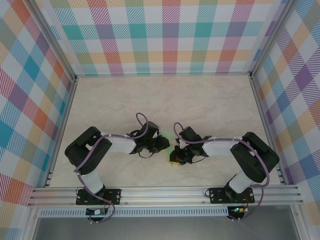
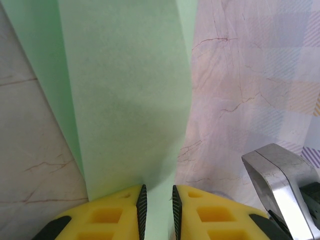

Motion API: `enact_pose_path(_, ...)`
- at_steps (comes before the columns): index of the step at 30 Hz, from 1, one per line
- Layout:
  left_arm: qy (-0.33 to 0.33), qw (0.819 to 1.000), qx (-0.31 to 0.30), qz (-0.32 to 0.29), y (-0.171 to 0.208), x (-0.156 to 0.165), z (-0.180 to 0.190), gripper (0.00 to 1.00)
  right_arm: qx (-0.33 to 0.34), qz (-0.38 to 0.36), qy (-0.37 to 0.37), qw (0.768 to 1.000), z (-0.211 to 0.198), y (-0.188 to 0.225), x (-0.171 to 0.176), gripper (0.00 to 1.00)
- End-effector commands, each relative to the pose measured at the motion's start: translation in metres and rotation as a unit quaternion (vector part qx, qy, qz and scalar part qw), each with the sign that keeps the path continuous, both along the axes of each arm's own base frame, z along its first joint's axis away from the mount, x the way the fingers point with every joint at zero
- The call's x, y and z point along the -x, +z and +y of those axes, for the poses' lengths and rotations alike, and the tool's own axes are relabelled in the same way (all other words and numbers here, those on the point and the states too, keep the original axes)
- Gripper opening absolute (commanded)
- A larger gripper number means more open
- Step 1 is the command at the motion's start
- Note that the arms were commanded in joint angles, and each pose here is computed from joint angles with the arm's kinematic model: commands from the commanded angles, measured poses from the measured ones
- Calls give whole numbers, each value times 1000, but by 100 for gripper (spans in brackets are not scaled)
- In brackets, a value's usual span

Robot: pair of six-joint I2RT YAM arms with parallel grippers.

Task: Fold a paper plane with a square sheet of paper (pick it up from the middle)
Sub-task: Fold the wing for the fifth time at the center of the table.

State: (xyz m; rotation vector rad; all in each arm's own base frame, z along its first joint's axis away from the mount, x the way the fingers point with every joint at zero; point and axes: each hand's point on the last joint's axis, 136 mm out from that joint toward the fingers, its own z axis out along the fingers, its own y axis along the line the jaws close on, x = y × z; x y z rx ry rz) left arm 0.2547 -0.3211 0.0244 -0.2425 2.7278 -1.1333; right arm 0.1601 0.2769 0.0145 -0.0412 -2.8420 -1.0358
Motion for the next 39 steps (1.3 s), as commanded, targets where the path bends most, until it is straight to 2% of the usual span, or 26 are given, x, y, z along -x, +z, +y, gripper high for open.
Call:
enact_pose_path(1,-7,999,-39,26,-21,13,10,24,53,29,16,998,-13,-16,17,9)
enact_pose_path(5,-7,999,-39,26,-21,14,10,24,95,35,15,995,-24,-26,22,7)
enact_pose_path(9,-6,999,-40,26,-22,14,11,24,104,33,11,994,-26,-27,22,6)
enact_pose_path(16,-7,999,-39,26,-20,14,11,24,77,0,15,997,-15,-8,13,17)
enact_pose_path(20,-8,999,-38,27,-21,14,10,24,75,-6,21,997,-13,-5,13,18)
enact_pose_path(24,-8,999,-38,26,-20,13,10,24,101,-9,28,994,-18,-9,15,18)
enact_pose_path(30,-8,999,-39,27,-20,14,10,24,133,-5,26,991,-27,-20,19,14)
enact_pose_path(39,-8,999,-41,27,-21,14,11,24,133,1,23,991,-30,-25,23,8)
